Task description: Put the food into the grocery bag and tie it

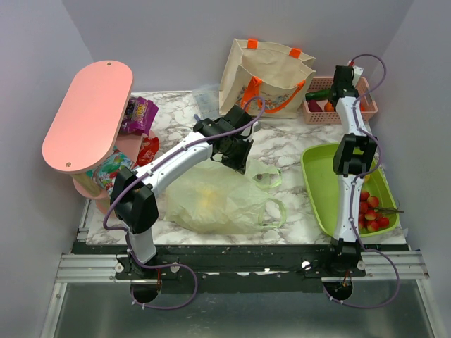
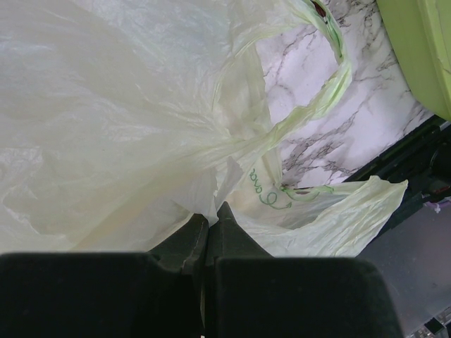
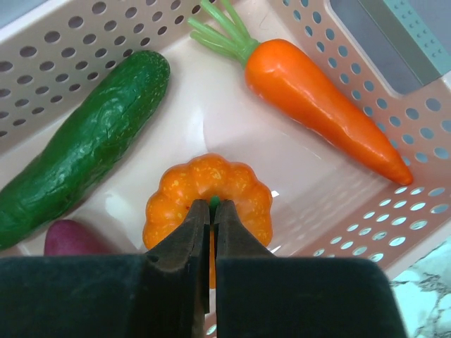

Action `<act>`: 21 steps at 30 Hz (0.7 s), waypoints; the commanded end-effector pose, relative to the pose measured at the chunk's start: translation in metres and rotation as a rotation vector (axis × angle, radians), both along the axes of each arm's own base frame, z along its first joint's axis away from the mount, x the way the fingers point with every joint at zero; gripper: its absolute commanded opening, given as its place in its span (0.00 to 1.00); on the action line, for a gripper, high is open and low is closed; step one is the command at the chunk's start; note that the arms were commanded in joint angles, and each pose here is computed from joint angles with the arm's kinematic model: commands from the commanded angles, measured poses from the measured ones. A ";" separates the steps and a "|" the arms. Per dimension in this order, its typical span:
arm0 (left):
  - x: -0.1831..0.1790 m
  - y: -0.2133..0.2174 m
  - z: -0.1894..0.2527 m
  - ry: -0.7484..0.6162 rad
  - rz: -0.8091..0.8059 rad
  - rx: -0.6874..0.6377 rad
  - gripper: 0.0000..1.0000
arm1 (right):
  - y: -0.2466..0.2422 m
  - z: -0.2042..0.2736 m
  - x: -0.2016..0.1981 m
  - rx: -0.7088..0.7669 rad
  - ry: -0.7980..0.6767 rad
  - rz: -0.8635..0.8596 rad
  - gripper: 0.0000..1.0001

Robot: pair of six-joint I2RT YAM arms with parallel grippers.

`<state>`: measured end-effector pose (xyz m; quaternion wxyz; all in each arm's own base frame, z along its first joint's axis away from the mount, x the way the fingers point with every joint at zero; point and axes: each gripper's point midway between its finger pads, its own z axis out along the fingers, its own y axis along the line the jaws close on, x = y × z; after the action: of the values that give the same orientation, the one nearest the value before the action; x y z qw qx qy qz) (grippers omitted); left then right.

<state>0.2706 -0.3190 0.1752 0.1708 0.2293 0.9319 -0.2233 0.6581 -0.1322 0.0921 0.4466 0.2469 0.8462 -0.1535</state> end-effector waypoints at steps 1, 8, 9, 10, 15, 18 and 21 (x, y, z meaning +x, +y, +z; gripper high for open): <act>0.002 0.000 -0.003 0.016 0.005 -0.003 0.00 | -0.006 -0.017 -0.005 -0.001 0.035 -0.017 0.01; 0.002 -0.001 -0.003 0.019 0.007 -0.007 0.00 | 0.006 0.003 -0.003 0.046 0.004 0.028 0.01; 0.002 -0.001 -0.002 0.017 0.007 -0.009 0.00 | 0.008 0.008 -0.003 0.051 -0.004 0.035 0.01; 0.002 0.000 -0.002 0.018 0.008 -0.011 0.00 | 0.010 0.016 -0.004 0.056 -0.015 0.042 0.01; 0.006 0.000 0.003 0.012 0.011 -0.027 0.00 | 0.023 0.037 -0.010 0.082 -0.040 0.080 0.01; 0.010 0.002 0.002 0.030 0.024 -0.043 0.00 | 0.038 0.047 -0.011 0.122 -0.062 0.122 0.01; 0.009 0.002 0.008 0.049 0.019 -0.092 0.00 | 0.056 0.063 -0.010 0.140 -0.093 0.156 0.01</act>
<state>0.2769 -0.3140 0.1764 0.1679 0.2166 0.9333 -0.2319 0.6436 -0.1031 0.1039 0.4365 0.2283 0.8650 -0.0953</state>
